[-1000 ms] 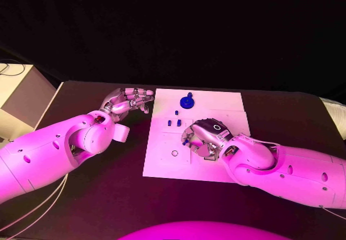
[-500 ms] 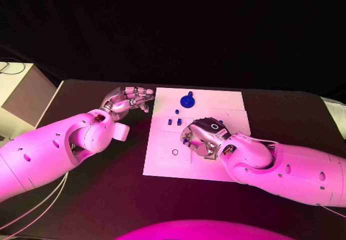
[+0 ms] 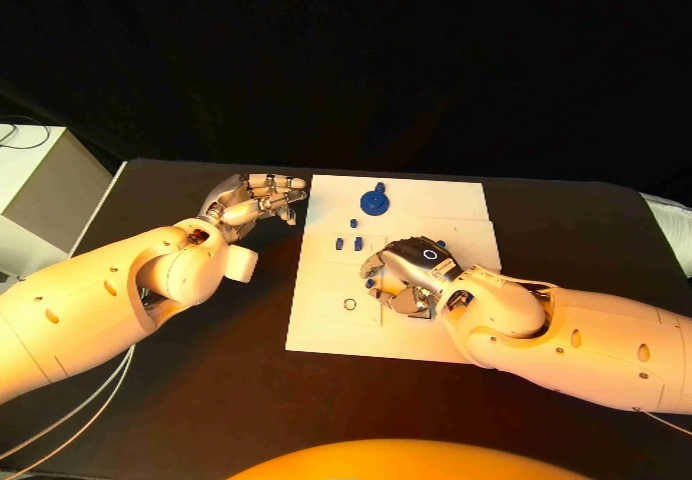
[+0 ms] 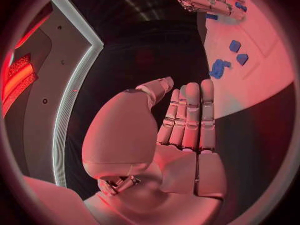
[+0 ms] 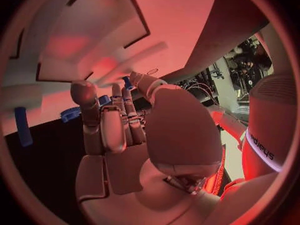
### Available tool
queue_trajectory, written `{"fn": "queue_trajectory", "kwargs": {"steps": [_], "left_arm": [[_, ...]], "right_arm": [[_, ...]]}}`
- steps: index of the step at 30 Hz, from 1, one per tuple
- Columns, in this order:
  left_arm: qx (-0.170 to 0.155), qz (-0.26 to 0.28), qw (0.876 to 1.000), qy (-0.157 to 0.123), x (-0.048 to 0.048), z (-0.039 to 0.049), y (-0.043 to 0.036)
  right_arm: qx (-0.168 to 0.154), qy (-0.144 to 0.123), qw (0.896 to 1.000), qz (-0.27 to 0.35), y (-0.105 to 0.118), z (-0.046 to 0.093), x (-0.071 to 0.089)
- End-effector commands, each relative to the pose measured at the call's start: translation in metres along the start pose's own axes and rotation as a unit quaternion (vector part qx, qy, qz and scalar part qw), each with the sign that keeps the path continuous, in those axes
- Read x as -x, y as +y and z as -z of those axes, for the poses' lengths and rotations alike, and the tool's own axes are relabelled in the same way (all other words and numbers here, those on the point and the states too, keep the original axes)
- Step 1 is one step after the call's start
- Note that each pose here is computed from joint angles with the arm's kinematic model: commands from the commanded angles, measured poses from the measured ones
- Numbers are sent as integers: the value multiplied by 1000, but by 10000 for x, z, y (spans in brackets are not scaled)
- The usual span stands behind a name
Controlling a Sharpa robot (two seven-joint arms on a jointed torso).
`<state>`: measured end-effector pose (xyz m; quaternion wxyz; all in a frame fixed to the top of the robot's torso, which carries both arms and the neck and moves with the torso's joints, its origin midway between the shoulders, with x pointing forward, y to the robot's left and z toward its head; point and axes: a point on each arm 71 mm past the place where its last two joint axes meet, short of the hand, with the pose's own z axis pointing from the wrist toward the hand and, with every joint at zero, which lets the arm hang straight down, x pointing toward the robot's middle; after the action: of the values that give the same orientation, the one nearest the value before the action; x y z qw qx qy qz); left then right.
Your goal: Assemble the parts on the task board
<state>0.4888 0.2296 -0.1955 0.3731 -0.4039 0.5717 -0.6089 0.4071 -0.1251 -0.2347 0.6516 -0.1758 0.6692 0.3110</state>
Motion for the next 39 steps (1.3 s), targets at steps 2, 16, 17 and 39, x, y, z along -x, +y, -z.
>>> {"fn": "queue_trajectory", "kwargs": {"steps": [2,16,17,39], "left_arm": [[-2,4,1000,1,-8,0,-3],[0,4,1000,2,-4,-2,3],[0,4,1000,2,-3,-2,4],[1,6,1000,6,-18,-12,18]], "right_arm": [[4,-7,1000,0,0,9,7],[-7,-33,999,-31,-55,92,96],[-11,-33,999,-40,-78,106,119],[-112,-3,992,-53,-1008,305,812]]}}
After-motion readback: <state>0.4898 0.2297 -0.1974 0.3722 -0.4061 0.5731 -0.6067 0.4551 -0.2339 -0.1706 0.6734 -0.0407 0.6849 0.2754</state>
